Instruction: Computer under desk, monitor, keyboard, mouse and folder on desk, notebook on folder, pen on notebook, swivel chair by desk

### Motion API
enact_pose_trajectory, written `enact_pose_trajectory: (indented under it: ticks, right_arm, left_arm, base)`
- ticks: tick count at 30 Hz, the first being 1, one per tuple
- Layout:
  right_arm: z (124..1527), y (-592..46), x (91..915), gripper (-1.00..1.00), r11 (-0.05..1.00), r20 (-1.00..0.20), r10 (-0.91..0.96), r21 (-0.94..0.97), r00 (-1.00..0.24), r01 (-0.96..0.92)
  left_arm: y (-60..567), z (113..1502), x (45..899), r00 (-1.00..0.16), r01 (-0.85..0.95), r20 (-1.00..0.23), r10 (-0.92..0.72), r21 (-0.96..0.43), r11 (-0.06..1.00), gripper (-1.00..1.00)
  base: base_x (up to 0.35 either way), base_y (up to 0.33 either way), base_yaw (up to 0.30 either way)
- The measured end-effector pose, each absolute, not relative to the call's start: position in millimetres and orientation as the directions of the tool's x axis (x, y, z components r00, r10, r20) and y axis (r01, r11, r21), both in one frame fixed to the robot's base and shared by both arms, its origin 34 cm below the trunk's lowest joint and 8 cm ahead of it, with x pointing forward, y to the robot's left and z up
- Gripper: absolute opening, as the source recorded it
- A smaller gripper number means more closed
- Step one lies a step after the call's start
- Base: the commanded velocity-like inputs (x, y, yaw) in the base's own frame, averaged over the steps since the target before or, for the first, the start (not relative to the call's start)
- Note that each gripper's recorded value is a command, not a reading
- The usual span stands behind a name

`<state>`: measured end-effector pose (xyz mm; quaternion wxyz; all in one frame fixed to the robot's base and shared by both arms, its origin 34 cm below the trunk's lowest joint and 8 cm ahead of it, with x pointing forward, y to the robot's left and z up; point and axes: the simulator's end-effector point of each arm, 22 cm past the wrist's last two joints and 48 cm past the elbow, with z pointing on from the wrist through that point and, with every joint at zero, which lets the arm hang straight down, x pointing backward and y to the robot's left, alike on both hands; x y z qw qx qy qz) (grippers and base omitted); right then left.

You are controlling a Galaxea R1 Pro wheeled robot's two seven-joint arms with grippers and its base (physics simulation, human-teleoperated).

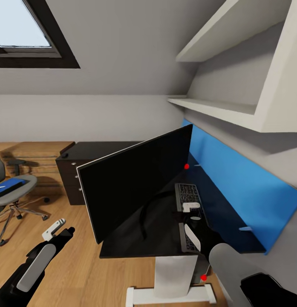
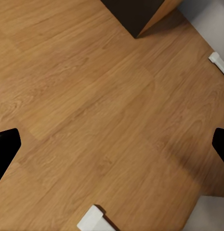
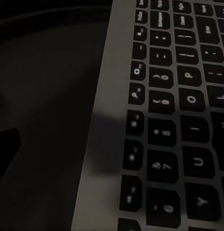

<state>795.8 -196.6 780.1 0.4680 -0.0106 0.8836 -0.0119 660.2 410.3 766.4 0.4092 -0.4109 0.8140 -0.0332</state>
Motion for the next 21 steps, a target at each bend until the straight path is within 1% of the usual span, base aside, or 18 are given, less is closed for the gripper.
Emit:
enact_pose_trajectory:
  ticks: [21]
  right_arm:
    - [754, -196, 797, 1.0, 0.999, -0.835, -0.04, -0.04, -0.549, -0.012]
  left_arm:
    - [413, 735, 658, -0.326, -0.642, -0.642, -0.694, -0.388, 0.661, 1.0]
  base:
    - [0.0, 0.0, 0.0]
